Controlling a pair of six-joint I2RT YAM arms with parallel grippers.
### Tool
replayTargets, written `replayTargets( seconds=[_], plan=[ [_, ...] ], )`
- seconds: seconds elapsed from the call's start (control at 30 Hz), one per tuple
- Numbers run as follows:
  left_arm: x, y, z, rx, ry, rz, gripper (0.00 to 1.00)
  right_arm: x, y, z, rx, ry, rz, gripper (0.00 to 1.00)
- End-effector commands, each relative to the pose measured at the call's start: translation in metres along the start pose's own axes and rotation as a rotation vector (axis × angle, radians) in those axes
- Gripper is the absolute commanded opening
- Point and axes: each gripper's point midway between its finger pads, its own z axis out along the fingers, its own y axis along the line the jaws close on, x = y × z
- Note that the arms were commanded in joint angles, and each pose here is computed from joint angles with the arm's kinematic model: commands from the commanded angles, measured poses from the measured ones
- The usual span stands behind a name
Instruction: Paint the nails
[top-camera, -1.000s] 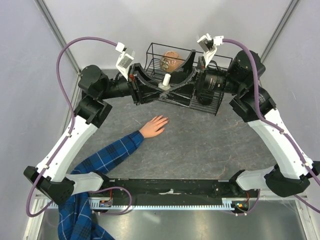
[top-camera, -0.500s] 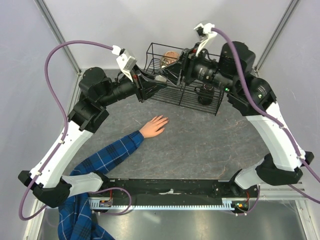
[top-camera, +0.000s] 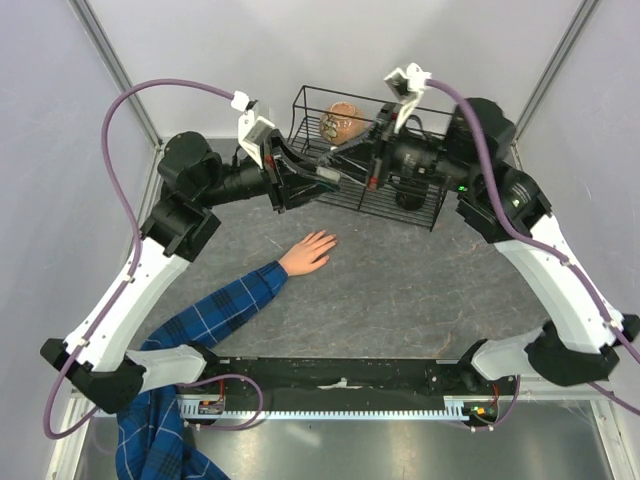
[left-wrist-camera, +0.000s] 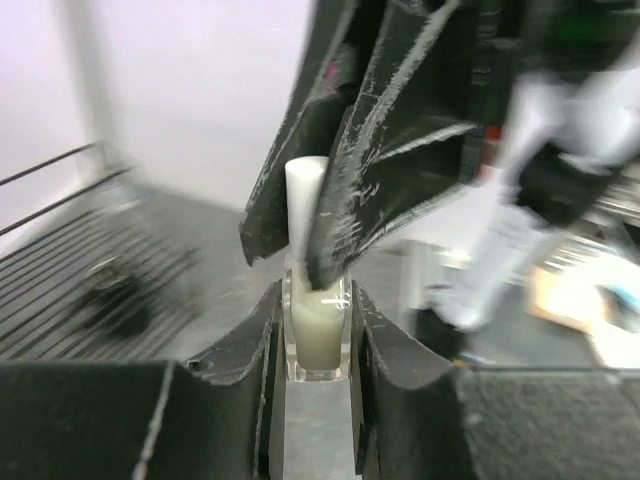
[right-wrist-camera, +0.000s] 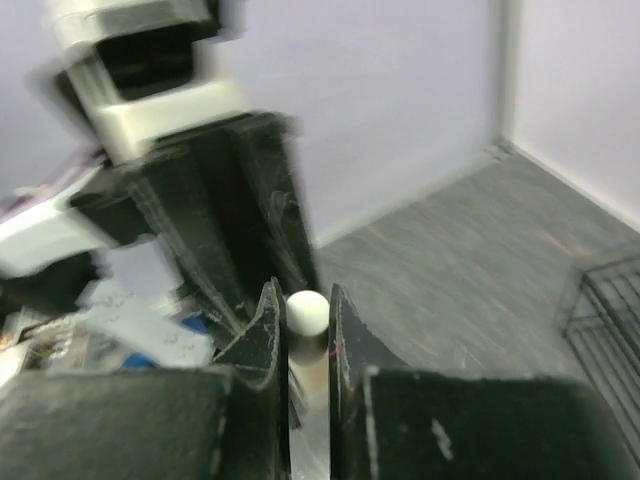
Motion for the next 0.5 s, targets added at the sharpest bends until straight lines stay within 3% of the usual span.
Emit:
replayTargets(
  seconds=[0.0, 0.07, 0.17, 0.23, 0.27, 0.3, 0.37, 0.43, 0.47],
  plan=[
    [-0.029, -0.075, -0.015, 0.522, -0.043, -0.057, 0.02, -0.005, 0.082, -0.034, -0.589, -0.016, -0.023, 0.00],
    [-0.037, -0.082, -0.027, 0.582, -0.063, -0.081, 0.02, -0.001, 0.087, -0.040, -0.654, 0.028, 0.048, 0.00],
    [-0.040, -0.066, -0.025, 0.537, -0.104, -0.088, 0.02, 0.008, 0.084, -0.039, -0.690, 0.075, 0.076, 0.00],
    [-0.041, -0.060, -0.022, 0.476, -0.095, -0.118, 0.02, 0.005, 0.075, -0.037, -0.638, 0.046, 0.077, 0.00],
    [-0.043, -0.054, -0.019, 0.439, -0.117, -0.028, 0.02, 0.007, 0.070, -0.035, -0.613, 0.038, 0.082, 0.00],
    [-0.032, -0.044, -0.015, 0.386, -0.069, -0.097, 0.02, 0.002, 0.066, -0.036, -0.582, 0.016, 0.070, 0.01],
    [-0.038, -0.033, -0.015, 0.288, -0.101, 0.008, 0.02, -0.007, 0.055, -0.031, -0.488, -0.017, 0.071, 0.06],
    [-0.031, -0.015, -0.012, 0.170, -0.079, -0.026, 0.02, 0.001, 0.029, -0.019, -0.342, 0.005, 0.074, 0.25],
    [-0.033, -0.009, -0.013, 0.133, -0.088, 0.029, 0.02, -0.008, 0.026, -0.020, -0.304, -0.013, 0.050, 0.35]
  ],
)
